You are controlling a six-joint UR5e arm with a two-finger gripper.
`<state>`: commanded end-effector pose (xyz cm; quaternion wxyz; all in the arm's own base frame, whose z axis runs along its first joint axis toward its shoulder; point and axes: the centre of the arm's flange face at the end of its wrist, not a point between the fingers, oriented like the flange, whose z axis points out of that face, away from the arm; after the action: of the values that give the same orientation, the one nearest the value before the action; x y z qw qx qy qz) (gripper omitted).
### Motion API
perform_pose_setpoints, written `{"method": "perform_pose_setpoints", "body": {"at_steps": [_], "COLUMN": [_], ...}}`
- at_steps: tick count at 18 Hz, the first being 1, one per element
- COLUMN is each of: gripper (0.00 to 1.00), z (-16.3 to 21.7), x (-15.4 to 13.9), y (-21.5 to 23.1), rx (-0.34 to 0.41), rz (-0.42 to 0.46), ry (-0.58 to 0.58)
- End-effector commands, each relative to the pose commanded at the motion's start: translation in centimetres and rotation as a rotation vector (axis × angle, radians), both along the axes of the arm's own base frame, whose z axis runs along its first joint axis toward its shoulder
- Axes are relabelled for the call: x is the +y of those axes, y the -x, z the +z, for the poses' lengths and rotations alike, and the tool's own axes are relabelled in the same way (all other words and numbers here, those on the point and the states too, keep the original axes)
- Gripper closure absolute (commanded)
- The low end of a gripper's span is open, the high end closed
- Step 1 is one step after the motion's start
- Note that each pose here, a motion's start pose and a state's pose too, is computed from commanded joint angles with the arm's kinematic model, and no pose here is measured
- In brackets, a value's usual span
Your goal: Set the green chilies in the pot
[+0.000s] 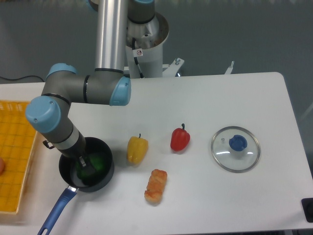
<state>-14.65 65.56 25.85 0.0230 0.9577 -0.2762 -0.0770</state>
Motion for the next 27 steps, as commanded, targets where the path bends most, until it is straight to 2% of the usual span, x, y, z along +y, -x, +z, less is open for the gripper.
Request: {"method": "perform_pose_setpoints", "body": {"at_steps": [4,10,13,16,22,27], "gripper": [0.01,0.0,0.0,0.0,0.0,0.0], "z": [0.6,3.4,3.9,5.7,8.4,9.9], "x": [-0.1,-0.9,-1.3,-2.5,-5.8,-8.2], "y": [0.1,1.2,1.8,4.4,11.7,15.7], "rx": [0.003,0.021,0.065,0.148,0.152,0.129], "rz": [0.002,-0.022,0.004,0.06,0.173,0.215], "ry": [-0.007,-0.035,-0.029,-0.018,-0.049,-0.073]}}
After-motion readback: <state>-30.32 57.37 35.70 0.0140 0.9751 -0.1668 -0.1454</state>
